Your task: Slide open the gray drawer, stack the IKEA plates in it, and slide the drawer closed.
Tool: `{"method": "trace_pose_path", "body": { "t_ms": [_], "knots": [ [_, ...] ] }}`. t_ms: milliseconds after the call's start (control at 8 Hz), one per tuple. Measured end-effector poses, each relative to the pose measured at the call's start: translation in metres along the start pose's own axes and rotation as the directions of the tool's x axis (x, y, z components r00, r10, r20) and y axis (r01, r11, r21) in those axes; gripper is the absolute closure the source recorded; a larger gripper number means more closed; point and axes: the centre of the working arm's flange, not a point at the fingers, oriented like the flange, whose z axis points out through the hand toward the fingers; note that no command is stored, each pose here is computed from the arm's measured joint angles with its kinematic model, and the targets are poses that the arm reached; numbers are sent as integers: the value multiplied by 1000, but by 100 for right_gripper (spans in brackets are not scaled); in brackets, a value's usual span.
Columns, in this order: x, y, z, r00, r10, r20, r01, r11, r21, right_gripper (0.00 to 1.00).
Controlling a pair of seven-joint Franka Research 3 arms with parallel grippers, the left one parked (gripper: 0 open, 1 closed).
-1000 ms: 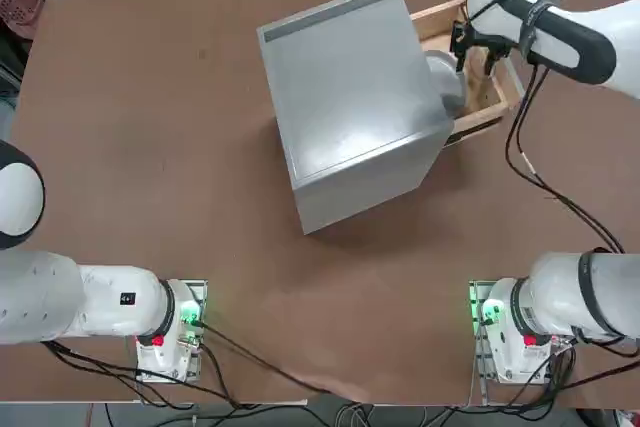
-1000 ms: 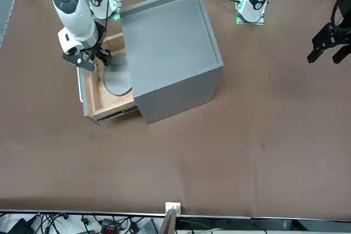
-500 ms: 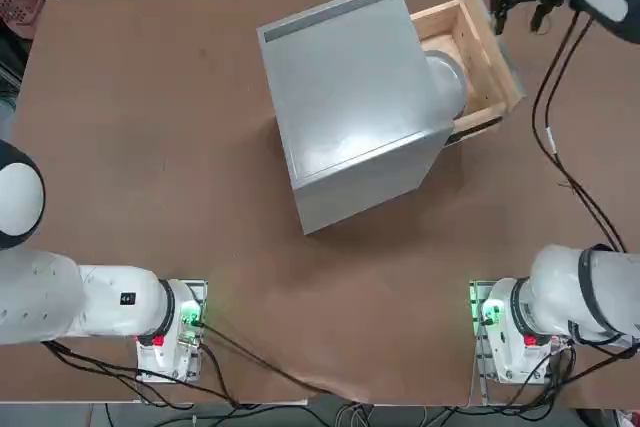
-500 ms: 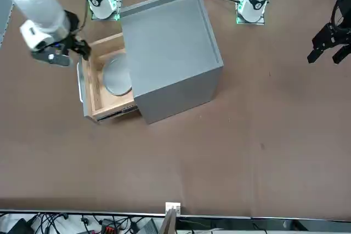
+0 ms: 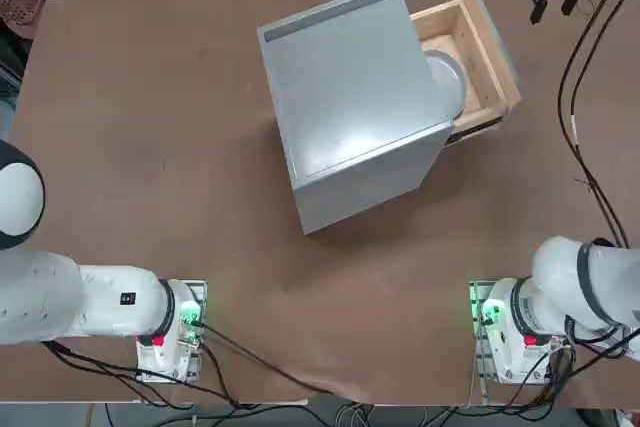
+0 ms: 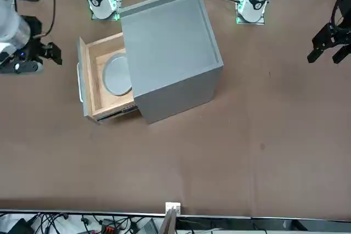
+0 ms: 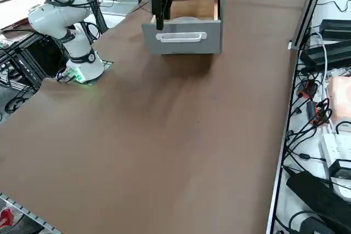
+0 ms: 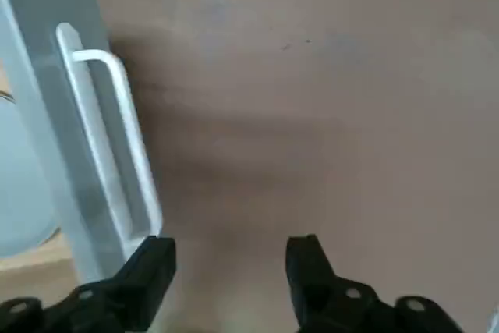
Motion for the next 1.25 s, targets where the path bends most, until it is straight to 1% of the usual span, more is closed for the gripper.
{"method": "trace_pose_path", "body": {
  "t_ms": [125, 375, 500, 750, 875, 1000, 1125, 1250],
  "knots": [
    [10, 9, 13, 1000, -31, 5, 31, 999, 25, 15],
    [25, 15, 39, 996, -88, 15, 87, 994, 67, 14],
    [32, 15, 51, 995, -97, 16, 96, 991, 92, 15],
    [45, 12, 73, 995, -99, 9, 96, 980, 172, 15],
    [51, 10, 83, 996, -93, 2, 90, 971, 219, 21],
    [56, 8, 90, 996, -89, -11, 89, 964, 251, 26],
    [60, 5, 93, 996, -88, -24, 91, 960, 264, 30],
    [63, 2, 96, 995, -90, -32, 96, 958, 270, 29]
  ]
}}
